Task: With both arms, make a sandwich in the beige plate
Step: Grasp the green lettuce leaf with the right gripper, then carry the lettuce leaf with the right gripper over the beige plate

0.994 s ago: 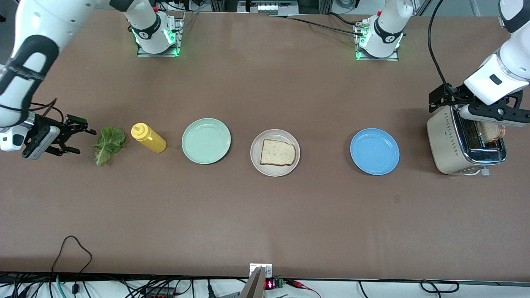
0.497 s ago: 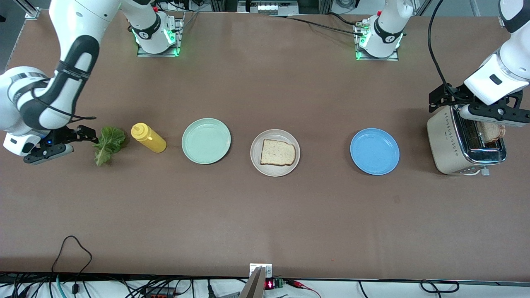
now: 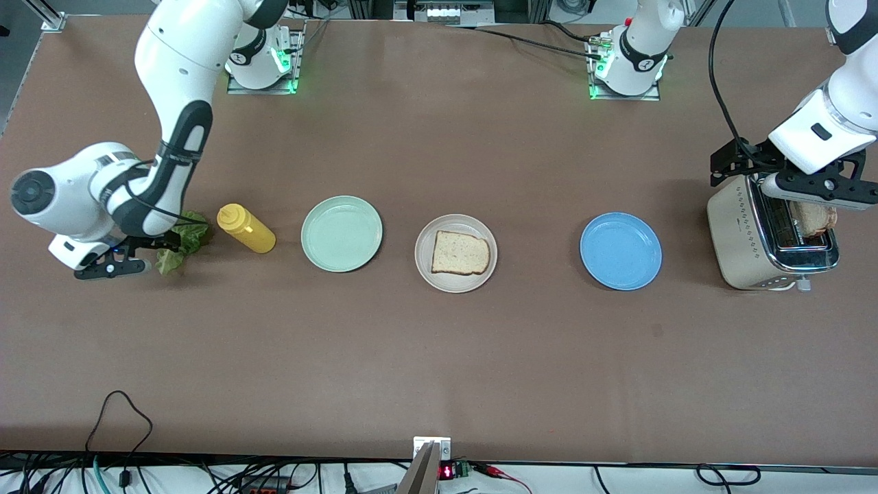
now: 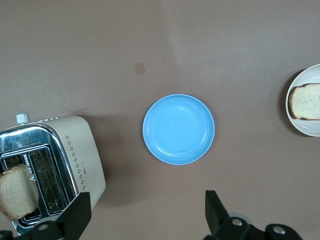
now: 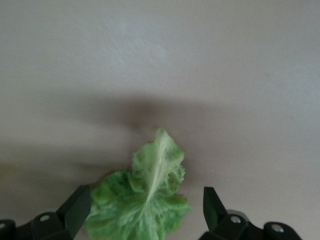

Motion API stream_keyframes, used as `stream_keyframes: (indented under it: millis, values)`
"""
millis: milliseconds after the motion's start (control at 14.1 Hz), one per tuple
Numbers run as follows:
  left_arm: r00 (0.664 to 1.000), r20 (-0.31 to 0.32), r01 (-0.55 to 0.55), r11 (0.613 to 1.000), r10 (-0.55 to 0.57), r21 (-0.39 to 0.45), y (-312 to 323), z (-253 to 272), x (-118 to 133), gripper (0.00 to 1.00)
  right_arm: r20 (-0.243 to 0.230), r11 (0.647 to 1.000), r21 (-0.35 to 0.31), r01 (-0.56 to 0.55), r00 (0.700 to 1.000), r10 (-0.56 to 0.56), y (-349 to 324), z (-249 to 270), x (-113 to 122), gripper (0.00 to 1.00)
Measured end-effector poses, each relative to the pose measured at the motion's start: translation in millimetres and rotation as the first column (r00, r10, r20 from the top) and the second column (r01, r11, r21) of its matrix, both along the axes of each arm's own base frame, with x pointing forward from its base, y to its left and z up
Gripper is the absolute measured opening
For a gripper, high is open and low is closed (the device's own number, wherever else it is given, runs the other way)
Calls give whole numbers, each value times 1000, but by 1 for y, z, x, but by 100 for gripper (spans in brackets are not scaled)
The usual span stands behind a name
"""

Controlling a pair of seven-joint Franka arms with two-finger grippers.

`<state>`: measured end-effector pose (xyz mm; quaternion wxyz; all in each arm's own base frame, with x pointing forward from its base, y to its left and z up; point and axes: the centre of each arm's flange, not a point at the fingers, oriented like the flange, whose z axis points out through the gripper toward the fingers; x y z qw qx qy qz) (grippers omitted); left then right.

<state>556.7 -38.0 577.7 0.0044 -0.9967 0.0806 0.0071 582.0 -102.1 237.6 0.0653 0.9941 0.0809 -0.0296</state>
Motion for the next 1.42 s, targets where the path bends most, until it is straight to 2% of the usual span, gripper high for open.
stream_keyframes:
  millis: [284, 355, 426, 923, 1065, 1278, 1420]
  values:
    - [1000, 0, 0, 1000, 0, 0, 0, 0, 0, 100, -5, 999, 8, 35, 999, -35, -18, -28, -4, 100]
    - [1000, 0, 0, 1000, 0, 0, 0, 0, 0, 100, -4, 999, 9, 42, 999, -42, -21, -34, -5, 93]
    - [1000, 0, 0, 1000, 0, 0, 0, 0, 0, 100, -2, 999, 11, 47, 999, -47, -24, -40, -6, 79]
    - [1000, 0, 0, 1000, 0, 0, 0, 0, 0, 100, 17, 998, 35, 47, 999, -48, -17, -45, 0, 5]
    - [1000, 0, 0, 1000, 0, 0, 0, 0, 0, 100, 20, 999, 47, 26, 999, -27, -11, -39, 5, 4]
    - [1000, 0, 0, 1000, 0, 0, 0, 0, 0, 100, 18, 992, 78, -98, 995, 97, -8, 5, 11, 4]
    - [1000, 0, 0, 1000, 0, 0, 0, 0, 0, 100, 26, 975, 95, -202, 979, 200, 2, 43, 15, 4]
